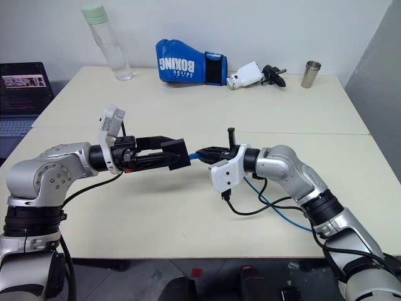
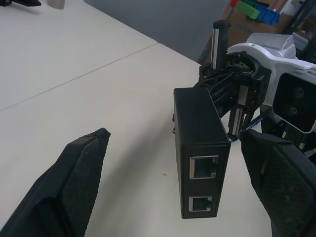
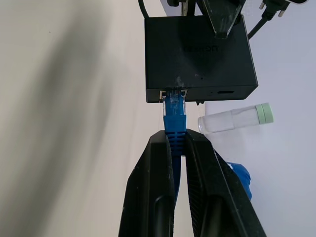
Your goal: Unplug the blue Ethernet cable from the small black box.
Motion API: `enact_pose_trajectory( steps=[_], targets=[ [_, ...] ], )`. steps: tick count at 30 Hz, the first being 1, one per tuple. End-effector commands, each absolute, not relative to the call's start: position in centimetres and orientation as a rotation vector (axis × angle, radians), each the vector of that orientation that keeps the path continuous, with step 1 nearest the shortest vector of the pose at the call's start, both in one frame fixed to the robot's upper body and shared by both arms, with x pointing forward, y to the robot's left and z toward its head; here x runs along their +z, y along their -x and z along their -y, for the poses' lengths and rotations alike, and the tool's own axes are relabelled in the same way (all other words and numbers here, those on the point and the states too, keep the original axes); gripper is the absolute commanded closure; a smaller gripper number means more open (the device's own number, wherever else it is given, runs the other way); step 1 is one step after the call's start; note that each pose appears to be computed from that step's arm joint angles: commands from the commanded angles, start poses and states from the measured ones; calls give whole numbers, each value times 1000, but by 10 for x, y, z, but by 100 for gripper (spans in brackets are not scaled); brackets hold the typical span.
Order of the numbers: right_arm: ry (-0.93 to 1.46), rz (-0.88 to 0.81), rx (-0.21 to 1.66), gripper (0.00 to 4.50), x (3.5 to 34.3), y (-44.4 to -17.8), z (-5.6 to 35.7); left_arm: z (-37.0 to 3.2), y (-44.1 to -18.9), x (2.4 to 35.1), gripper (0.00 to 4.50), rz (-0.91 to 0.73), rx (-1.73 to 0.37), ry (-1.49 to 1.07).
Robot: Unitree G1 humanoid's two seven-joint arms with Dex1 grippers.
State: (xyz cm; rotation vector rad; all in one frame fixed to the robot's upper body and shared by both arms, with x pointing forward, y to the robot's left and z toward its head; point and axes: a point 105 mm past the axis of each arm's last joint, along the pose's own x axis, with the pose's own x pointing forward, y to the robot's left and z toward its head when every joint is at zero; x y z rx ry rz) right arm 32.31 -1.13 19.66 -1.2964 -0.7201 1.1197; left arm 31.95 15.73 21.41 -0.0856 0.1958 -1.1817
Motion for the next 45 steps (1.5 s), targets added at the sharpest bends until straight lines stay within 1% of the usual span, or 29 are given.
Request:
enact_pose_trajectory(
  steps=[1, 2, 3, 4, 6, 9, 13, 17, 18, 22, 24, 25, 27, 30, 31, 36, 38, 40, 45],
  targets=[
    [1289, 765, 1083, 443, 212, -323, 13, -155, -315, 219, 19, -183, -1203, 59],
    [1288, 763, 1083, 443, 212, -324, 13, -155, -314, 218, 38, -192, -1205, 57],
    [1288, 762, 1083, 443, 212, -324, 13, -155, -314, 217, 46, -194, -1204, 57],
    [1288, 760, 1083, 443, 212, -324, 13, -155, -314, 216, 73, -196, -1200, 59],
    [1287, 759, 1084, 443, 212, -324, 13, -154, -314, 215, 107, -200, -1200, 70],
    [1282, 762, 1084, 443, 214, -324, 11, -149, -314, 210, 181, -216, -1202, 90],
    [1279, 770, 1093, 443, 213, -321, 9, -144, -314, 207, 255, -226, -1209, 87],
    [1285, 782, 1116, 443, 211, -316, 8, -143, -316, 208, 352, -220, -1210, 88],
    [1285, 781, 1118, 443, 210, -316, 8, -143, -316, 208, 366, -220, -1211, 88],
    [1277, 790, 1155, 443, 209, -311, 9, -144, -316, 209, 371, -216, -1209, 88],
    [1292, 782, 1154, 373, 208, -312, 11, -144, -317, 209, 371, -216, -1205, 87],
    [1302, 775, 1155, 365, 208, -313, 13, -145, -318, 209, 371, -216, -1202, 87],
    [1310, 768, 1161, 318, 207, -313, 16, -147, -320, 209, 371, -215, -1191, 80],
    [1199, 741, 1197, 248, 209, -307, 19, -150, -325, 208, 371, -209, -1166, 51],
    [1139, 693, 1211, 220, 208, -306, 22, -150, -326, 208, 371, -205, -1166, 36],
    [913, 453, 1297, 219, 200, -297, 37, -148, -328, 207, 371, -198, -1200, -60],
    [714, 334, 1313, 219, 209, -295, 42, -145, -322, 207, 371, -204, -1266, -119],
    [587, 231, 1330, 219, 217, -293, 45, -142, -315, 209, 371, -198, -1334, -177],
    [424, 52, 1370, 219, 228, -290, 46, -131, -305, 217, 371, -139, -1439, -272]
  ],
)
